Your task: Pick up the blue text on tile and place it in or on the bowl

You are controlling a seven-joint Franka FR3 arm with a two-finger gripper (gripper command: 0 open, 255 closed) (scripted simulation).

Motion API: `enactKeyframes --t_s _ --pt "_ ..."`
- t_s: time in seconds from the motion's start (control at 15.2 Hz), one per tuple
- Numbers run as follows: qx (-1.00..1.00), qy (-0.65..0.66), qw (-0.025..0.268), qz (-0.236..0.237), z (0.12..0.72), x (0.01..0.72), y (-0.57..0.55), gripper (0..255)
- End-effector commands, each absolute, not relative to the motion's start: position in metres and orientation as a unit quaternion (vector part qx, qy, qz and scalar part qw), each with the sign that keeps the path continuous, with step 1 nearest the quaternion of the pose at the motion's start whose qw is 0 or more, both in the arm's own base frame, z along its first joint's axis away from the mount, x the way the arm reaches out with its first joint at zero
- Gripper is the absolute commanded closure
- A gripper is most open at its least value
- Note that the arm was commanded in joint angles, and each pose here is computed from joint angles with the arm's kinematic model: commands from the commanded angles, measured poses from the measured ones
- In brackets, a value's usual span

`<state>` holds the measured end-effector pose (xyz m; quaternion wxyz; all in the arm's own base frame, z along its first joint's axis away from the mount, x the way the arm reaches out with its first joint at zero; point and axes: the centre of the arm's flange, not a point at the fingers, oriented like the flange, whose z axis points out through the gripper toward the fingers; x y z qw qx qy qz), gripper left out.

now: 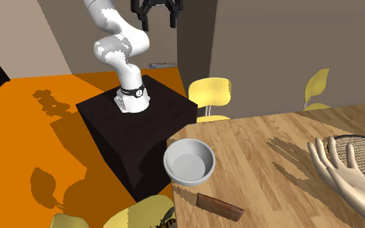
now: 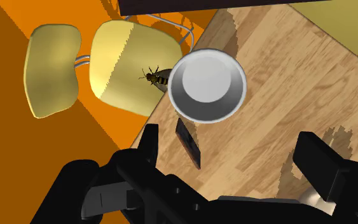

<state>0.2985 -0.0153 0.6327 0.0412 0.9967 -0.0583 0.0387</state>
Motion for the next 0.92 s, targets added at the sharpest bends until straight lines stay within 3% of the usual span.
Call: enactKeyframes --t_s 0.0,0.86 --pt "0.997 -0.058 0.041 0.039 0.633 0.298 -0.015 0" --pt "0.998 0.019 0.03 0.046 0.497 0.391 -0.063 0"
